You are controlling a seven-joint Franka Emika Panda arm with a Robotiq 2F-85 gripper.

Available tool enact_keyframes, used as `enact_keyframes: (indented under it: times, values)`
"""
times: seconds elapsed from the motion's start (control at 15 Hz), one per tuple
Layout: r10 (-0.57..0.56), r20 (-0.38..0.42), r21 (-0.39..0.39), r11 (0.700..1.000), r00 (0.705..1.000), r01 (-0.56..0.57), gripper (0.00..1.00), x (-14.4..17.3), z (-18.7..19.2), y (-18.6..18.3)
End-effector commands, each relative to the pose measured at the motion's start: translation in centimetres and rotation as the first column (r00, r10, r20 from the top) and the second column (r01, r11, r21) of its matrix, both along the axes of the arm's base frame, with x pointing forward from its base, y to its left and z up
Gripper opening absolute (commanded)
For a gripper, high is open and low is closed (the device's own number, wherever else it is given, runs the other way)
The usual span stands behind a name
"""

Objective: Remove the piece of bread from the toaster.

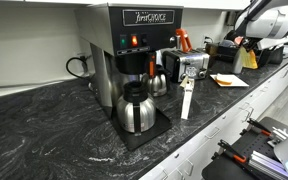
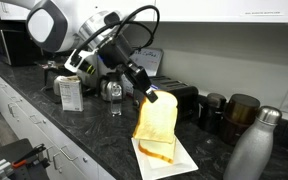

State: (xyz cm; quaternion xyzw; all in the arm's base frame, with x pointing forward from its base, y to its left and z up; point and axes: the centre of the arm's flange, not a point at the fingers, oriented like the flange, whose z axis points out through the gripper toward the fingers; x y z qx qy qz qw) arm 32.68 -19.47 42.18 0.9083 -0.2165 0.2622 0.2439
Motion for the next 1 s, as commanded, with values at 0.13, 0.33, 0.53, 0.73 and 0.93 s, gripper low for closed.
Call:
enact_keyframes:
  times: [0.13,0.33,0.53,0.73,0.93]
  values:
    - [0.013,-0.131,-0.021,1.000,0.991,-0.016,0.03,1.9,-1.4,-2.8]
    - [0.037,-0.200,-0.039,0.998,0.979,-0.045,0.03,3.3,-2.3,-3.6]
    - [0.064,-0.245,-0.057,0.995,0.967,-0.081,0.03,5.0,-3.1,-4.0]
    - [0.093,-0.265,-0.063,0.992,0.960,-0.113,0.03,7.0,-3.5,-4.1]
    - [0.126,-0.268,-0.059,0.987,0.955,-0.146,0.03,8.8,-3.7,-3.9]
